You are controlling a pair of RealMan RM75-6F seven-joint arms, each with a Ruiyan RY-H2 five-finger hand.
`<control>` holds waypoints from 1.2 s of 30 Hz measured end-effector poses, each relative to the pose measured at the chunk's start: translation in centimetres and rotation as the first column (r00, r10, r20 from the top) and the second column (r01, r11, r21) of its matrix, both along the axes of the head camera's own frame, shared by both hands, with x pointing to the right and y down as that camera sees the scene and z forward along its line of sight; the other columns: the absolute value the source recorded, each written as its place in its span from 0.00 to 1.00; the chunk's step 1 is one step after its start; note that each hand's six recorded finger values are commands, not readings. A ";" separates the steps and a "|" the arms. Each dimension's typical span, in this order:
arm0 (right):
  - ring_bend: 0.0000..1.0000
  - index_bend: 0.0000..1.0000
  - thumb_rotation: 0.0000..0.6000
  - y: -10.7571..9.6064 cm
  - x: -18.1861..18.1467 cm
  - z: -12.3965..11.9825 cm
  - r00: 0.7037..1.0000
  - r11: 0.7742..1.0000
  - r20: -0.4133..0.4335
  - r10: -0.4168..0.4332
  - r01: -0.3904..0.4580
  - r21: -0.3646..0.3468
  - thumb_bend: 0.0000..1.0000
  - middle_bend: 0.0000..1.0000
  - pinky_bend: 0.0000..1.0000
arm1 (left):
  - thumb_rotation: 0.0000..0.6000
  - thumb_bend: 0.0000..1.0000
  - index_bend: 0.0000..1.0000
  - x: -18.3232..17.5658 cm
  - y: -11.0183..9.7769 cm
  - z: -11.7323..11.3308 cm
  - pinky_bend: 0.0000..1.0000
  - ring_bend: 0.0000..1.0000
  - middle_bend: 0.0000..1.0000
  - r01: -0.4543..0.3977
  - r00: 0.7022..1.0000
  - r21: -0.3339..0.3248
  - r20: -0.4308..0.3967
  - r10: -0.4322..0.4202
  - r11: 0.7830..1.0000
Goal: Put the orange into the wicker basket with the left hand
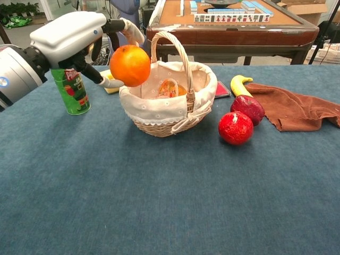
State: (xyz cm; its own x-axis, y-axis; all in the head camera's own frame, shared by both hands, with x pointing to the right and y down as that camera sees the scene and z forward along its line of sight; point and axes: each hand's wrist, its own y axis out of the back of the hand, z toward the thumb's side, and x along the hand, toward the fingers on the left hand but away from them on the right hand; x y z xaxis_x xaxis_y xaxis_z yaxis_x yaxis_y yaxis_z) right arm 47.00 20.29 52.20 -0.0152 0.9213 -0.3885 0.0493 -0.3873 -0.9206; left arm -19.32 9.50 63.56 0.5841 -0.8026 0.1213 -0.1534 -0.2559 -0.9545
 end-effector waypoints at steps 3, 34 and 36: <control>0.33 0.35 1.00 0.0 0.0 0.0 1.000 1.000 0.001 0.001 -0.001 0.000 0.29 0.32 0.40 | 1.00 0.13 0.22 0.2 -0.1 0.1 0.61 0.32 0.18 0.011 1.000 0.010 0.007 -0.011 1.000; 0.33 0.35 1.00 -0.6 0.2 0.8 1.000 1.000 0.007 -0.005 0.005 -0.016 0.29 0.32 0.40 | 1.00 0.12 0.22 -16.4 7.2 -4.6 0.52 0.31 0.16 0.419 0.870 -0.028 0.299 -0.392 0.908; 0.33 0.35 1.00 -0.7 0.1 0.9 1.000 1.000 0.010 -0.009 0.010 -0.017 0.29 0.32 0.40 | 1.00 0.12 0.22 -18.2 8.5 -4.9 0.50 0.30 0.16 0.460 0.837 -0.027 0.347 -0.423 0.888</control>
